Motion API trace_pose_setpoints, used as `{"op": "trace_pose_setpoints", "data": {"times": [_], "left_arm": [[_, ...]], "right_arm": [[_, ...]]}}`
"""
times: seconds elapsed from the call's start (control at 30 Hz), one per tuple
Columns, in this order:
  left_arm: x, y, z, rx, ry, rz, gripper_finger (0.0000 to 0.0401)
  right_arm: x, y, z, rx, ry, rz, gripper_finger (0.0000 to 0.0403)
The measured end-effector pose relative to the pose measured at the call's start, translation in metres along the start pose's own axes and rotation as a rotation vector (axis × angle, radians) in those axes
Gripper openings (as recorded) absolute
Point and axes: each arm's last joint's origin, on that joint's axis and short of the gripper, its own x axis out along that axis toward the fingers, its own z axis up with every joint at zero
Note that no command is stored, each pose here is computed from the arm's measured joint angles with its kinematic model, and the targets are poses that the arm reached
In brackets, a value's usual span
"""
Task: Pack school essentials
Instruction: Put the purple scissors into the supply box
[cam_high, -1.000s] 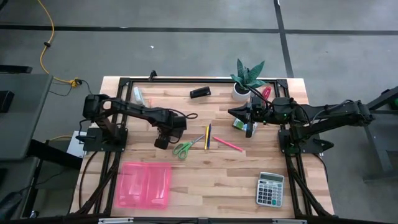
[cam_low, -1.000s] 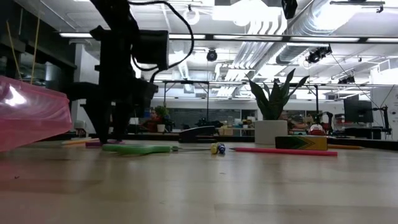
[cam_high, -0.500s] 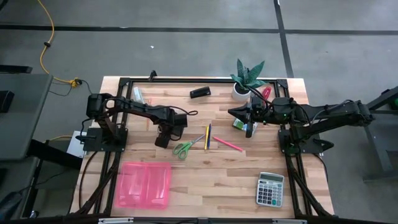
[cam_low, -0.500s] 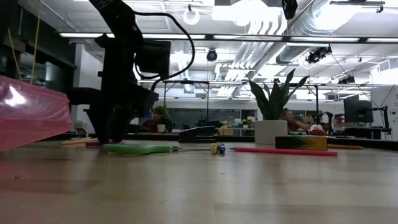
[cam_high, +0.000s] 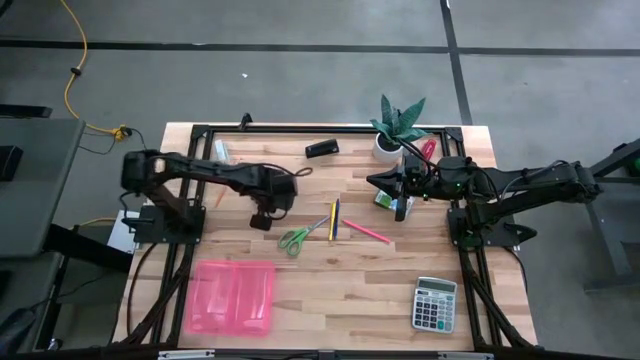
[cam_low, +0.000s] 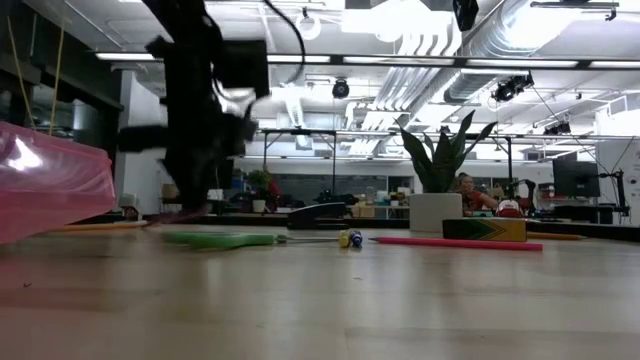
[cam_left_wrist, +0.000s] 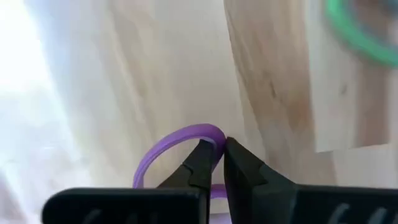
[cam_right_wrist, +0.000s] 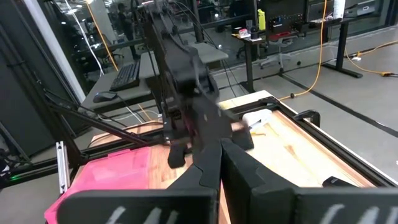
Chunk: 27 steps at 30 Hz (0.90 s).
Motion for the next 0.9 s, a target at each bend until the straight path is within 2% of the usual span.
{"op": "trace_pose_setpoints", "data": {"times": [0.2, 0.4, 0.57, 0.67, 0.9], "left_arm": [[-0.067, 0.003, -0.010, -0.166, -0.325, 0.106, 0.0002], [-0.149, 0.001, -0.031, -0.405, -0.835, 0.174, 0.0002], [-0.201, -0.012, -0.053, -0.466, -1.187, 0.163, 0.0002], [-0.211, -0.020, -0.064, -0.497, -1.228, 0.197, 0.0002], [-0.202, -0.024, -0.060, -0.513, -1.135, 0.215, 0.0001]], "right_arm": [[0.000, 0.000, 0.000, 0.000, 0.000, 0.000, 0.0000], [0.000, 0.000, 0.000, 0.000, -0.001, 0.000, 0.0000], [0.000, 0.000, 0.000, 0.000, -0.003, 0.001, 0.0000], [0.000, 0.000, 0.000, 0.000, -0.002, 0.001, 0.0000], [0.000, 0.000, 0.000, 0.007, -0.002, 0.000, 0.0000]]}}
